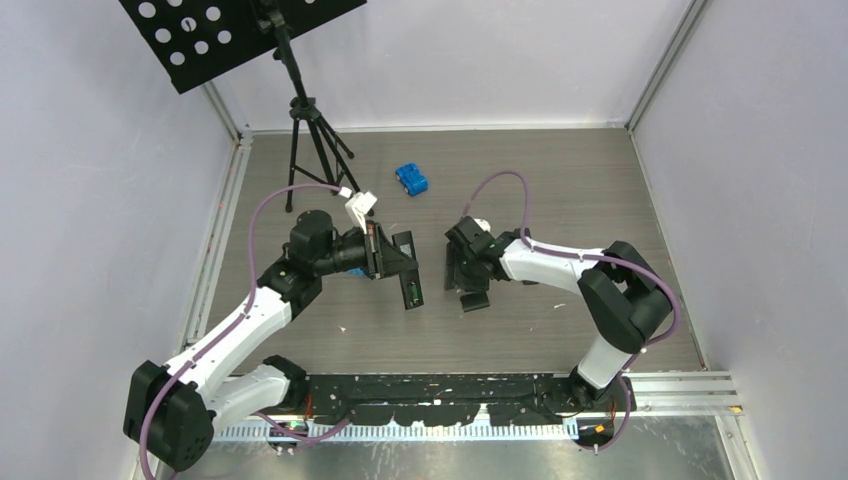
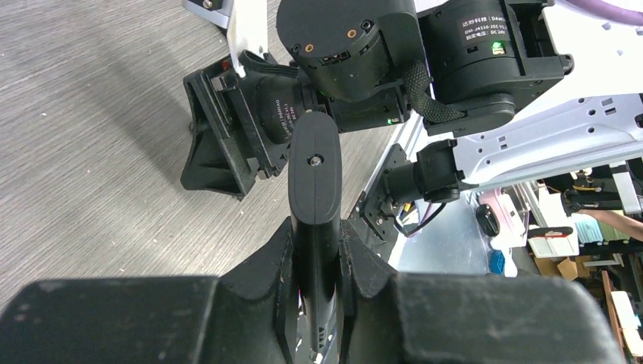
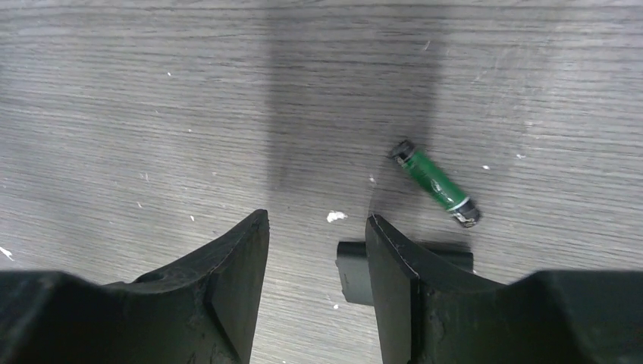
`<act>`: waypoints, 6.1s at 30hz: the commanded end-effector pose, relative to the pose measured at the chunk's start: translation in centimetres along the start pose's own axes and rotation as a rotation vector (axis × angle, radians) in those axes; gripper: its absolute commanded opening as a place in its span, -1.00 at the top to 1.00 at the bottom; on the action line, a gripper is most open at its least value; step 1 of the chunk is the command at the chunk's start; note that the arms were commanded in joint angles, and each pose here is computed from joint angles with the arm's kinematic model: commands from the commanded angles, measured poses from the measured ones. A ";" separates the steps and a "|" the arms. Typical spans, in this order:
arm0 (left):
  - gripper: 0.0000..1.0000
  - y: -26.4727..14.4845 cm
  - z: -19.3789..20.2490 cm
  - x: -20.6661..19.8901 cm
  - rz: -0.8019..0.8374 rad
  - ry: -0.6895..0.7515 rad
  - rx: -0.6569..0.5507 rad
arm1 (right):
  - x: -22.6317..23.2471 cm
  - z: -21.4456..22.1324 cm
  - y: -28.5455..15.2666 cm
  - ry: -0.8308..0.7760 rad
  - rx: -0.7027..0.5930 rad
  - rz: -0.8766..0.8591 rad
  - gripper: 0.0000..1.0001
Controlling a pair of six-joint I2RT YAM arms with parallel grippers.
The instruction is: Load the batteries into the remote control
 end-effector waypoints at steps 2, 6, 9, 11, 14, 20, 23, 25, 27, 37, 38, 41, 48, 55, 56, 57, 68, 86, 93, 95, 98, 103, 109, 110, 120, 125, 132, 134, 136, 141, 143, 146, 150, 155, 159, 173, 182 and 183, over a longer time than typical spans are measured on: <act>1.00 -0.2 -1.7 -1.1 0.015 0.056 -0.051 | 0.6 0.3 0.4 0.117 -0.023 -0.033 -0.11; 1.00 -0.3 -1.6 -1.0 0.007 0.054 -0.054 | -0.5 0.4 0.9 0.143 -0.047 0.048 -0.10; 1.00 -0.3 -1.6 -1.0 -0.001 0.053 -0.057 | -1.7 0.2 0.8 0.178 -0.083 0.135 -0.10; 1.00 -0.4 -1.6 -1.0 -0.004 0.053 -0.059 | -2.6 -0.2 0.7 0.208 -0.113 0.183 -0.10; 1.00 -0.4 -1.7 -1.0 -0.012 0.052 -0.063 | -4.1 -1.0 0.8 0.264 -0.145 0.230 -0.10; 1.00 -0.5 -1.7 -1.0 -0.024 0.049 -0.069 | -6.3 -3.1 0.9 0.349 -0.197 0.293 -0.14; 1.00 -0.6 -1.7 -1.0 -0.029 0.049 -0.073 | -6.8 -3.8 1.4 0.370 -0.203 0.311 -0.20; 1.00 -0.7 -1.7 -1.0 -0.034 0.050 -0.077 | -7.1 -4.1 1.8 0.388 -0.199 0.325 -0.21; 1.00 -0.8 -1.6 -1.0 -0.037 0.051 -0.079 | -7.3 -4.5 2.2 0.396 -0.202 0.342 -0.24; 1.00 -1.0 -1.5 -0.9 -0.048 0.048 -0.085 | -9.8 -6.7 3.4 0.465 -0.246 0.460 -0.32; 1.00 -1.0 -1.5 -0.9 -0.048 0.048 -0.085 | -10.1 -6.9 3.5 0.471 -0.249 0.469 -0.32; 1.00 -0.9 -1.5 -0.8 -0.049 0.046 -0.085 | -10.5 -7.3 3.8 0.480 -0.249 0.483 -0.32; 1.00 -0.8 -1.5 -0.7 -0.050 0.044 -0.085 | -10.8 -7.8 4.7 0.462 -0.229 0.498 -0.18; 1.00 -0.6 -1.5 -0.6 -0.045 0.032 -0.084 | -11.6 -7.1 5.1 0.426 -0.209 0.543 0.48; 1.00 -0.5 -1.4 -0.5 -0.043 0.026 -0.083 | -11.6 -7.0 5.1 0.418 -0.205 0.544 0.58; 1.00 -0.4 -1.4 -0.5 -0.041 0.019 -0.082 | -11.7 -6.9 5.0 0.409 -0.201 0.544 0.66; 1.00 2.4 -1.6 0.8 0.027 -0.138 -0.062 | -8.6 -6.9 0.4 0.233 -0.301 0.361 0.85; 1.00 5.0 -3.0 1.2 0.099 -0.278 -0.043 | 3.1 -3.1 -17.1 -0.079 -0.826 -0.418 0.84; 1.00 4.9 -3.2 0.5 0.140 -0.322 -0.023 | 5.2 -1.9 -17.3 -0.223 -0.795 -0.542 0.84; 1.00 4.9 -3.2 0.3 0.146 -0.332 -0.022 | 5.7 -1.7 -17.3 -0.243 -0.787 -0.555 0.84; 1.00 4.9 -3.4 0.1 0.155 -0.350 -0.020 | 6.1 -1.6 -17.2 -0.249 -0.783 -0.565 0.84; 1.00 4.9 -3.5 0.0 0.156 -0.360 -0.022 | 6.6 -1.4 -17.0 -0.253 -0.769 -0.576 0.84; 1.00 4.8 -3.7 -0.2 0.158 -0.379 -0.035 | 6.7 -0.9 -16.7 -0.268 -0.747 -0.579 0.82; 1.00 4.8 -3.7 -0.3 0.158 -0.384 -0.039 | 6.8 -0.8 -16.7 -0.267 -0.743 -0.580 0.82; 1.00 4.5 -4.1 -0.6 0.152 -0.402 -0.068 | 6.5 -0.1 -16.3 -0.268 -0.721 -0.571 0.72; 1.00 4.2 -4.1 -0.8 0.150 -0.403 -0.078 | 6.2 0.1 -17.0 -0.258 -0.727 -0.583 0.48; 1.00 3.9 -4.2 -1.2 0.160 -0.399 -0.083 | 6.0 -0.1 -17.6 -0.248 -0.737 -0.572 0.25; 1.00 3.8 -4.3 -1.3 0.160 -0.396 -0.087 | 6.0 -0.3 -18.0 -0.230 -0.747 -0.571 0.24; 1.00 3.8 -4.3 -1.3 0.159 -0.394 -0.090 | 5.9 -0.4 -18.3 -0.210 -0.752 -0.574 0.24; 1.00 3.6 -4.4 -1.4 0.159 -0.373 -0.116 | 5.2 -0.8 -19.6 -0.089 -0.769 -0.559 0.10; 1.00 3.5 -4.6 -1.5 0.165 -0.358 -0.137 | 3.9 -0.9 -19.7 0.086 -0.730 -0.466 -0.39; 1.00 3.6 -5.1 -1.6 0.169 -0.346 -0.172 | 3.5 -1.0 -21.2 0.311 -0.664 -0.461 -0.67; 1.00 3.5 -5.8 -2.0 0.200 -0.332 -0.218 | 4.7 -0.5 -21.5 0.449 -0.590 -0.597 -0.70; 1.00 3.3 -6.4 -2.5 0.226 -0.346 -0.264 | 6.5 -0.5 -21.1 0.567 -0.522 -0.740 -0.71; 1.00 3.2 -6.9 -2.9 0.216 -0.377 -0.273 | 8.2 -0.9 -20.9 0.595 -0.456 -0.783 -0.72; 1.00 2.7 -6.8 -3.3 0.211 -0.396 -0.260 | 9.8 -2.3 -20.3 0.702 -0.479 -0.853 -0.65; 1.00 2.6 -6.5 -3.2 0.215 -0.386 -0.258 | 8.7 -2.5 -21.2 0.745 -0.545 -0.899 -0.58; 1.00 2.6 -6.5 -3.3 0.216 -0.384 -0.259 | 8.6 -2.5 -21.1 0.749 -0.546 -0.894 -0.58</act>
Point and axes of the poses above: each gripper's point midway between its finger pads, its own y axis out along the fingers, its own x axis along the line the jaws close on, z = x × y, the point moved 7 cm from there along -y, back along the fingers, and after that the axes turned 3 degrees about -y, right-handed, at the moved point
